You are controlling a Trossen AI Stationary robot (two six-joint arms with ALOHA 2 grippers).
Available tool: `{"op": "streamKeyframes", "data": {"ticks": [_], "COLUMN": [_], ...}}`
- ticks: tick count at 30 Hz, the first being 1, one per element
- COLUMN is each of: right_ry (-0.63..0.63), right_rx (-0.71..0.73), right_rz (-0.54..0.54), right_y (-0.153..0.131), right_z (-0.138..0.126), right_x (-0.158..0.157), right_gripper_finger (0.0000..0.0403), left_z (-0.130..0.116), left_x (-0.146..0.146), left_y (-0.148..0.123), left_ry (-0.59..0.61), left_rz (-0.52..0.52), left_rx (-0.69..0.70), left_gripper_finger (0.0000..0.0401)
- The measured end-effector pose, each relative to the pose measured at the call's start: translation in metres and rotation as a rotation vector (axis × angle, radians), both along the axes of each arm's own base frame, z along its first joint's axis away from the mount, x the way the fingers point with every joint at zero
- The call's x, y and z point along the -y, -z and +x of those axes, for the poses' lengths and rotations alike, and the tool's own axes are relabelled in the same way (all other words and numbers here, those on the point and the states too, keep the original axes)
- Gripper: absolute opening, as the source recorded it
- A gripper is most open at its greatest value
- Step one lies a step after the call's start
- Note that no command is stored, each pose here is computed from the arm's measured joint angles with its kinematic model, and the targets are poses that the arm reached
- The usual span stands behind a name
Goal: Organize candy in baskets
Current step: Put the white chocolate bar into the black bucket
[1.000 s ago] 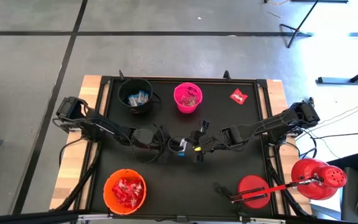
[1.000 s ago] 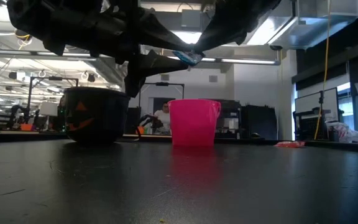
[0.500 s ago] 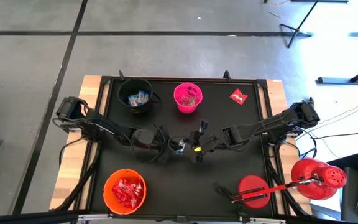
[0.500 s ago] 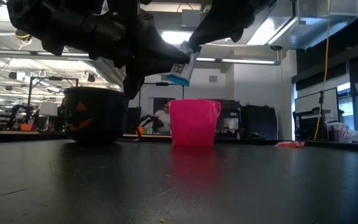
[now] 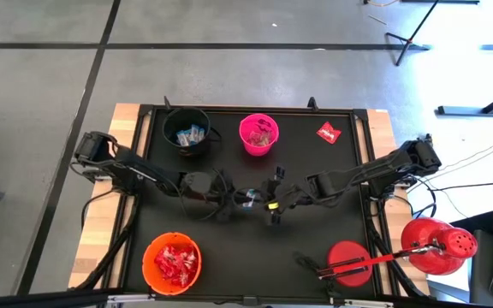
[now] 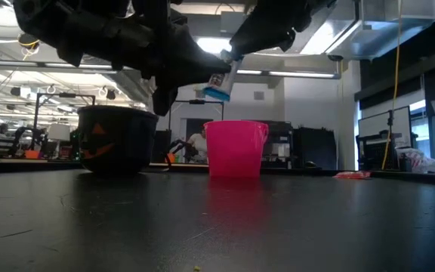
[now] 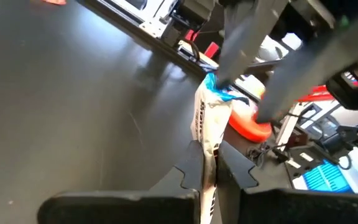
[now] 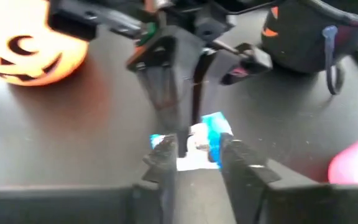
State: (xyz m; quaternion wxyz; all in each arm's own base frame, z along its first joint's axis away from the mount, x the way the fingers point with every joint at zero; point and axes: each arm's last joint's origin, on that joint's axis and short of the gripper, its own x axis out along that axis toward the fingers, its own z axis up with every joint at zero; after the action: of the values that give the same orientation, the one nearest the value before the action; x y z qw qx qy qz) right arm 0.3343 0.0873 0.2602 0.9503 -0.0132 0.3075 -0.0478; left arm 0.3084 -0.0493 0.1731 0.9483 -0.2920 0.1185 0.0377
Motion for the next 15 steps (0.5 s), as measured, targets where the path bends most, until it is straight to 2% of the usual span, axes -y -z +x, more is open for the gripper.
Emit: {"op": "streamKeyframes", "data": {"ticks": [4, 7, 11, 15], "right_ry": [-0.031, -0.045, -0.078, -0.088], "right_rx": [0.013, 0.030, 0.069, 0.065], "right_rz": [0.034, 0.086, 0.144, 0.173], "right_y": [-0.007, -0.017, -0.032, -0.037], "right_z": [-0.004, -0.010, -0.019, -0.024], "right_x": [0.000, 0.001, 0.002, 0.002], "right_gripper_finger": [0.0158, 0.0179, 0.0188, 0.0188], "left_z": [-0.003, -0.009, -0.022, -0.044], "left_x": [-0.009, -0.017, -0.037, -0.057], "left_y": [-0.010, -0.020, -0.034, -0.061], "left_ry": [0.013, -0.008, -0.060, -0.148], "left_rz": [0.004, 0.032, 0.056, 0.099], "left_rx": [0.005, -0.008, -0.063, -0.056], "left_gripper_finger": [0.0008, 0.0008, 0.0009, 0.0009]}}
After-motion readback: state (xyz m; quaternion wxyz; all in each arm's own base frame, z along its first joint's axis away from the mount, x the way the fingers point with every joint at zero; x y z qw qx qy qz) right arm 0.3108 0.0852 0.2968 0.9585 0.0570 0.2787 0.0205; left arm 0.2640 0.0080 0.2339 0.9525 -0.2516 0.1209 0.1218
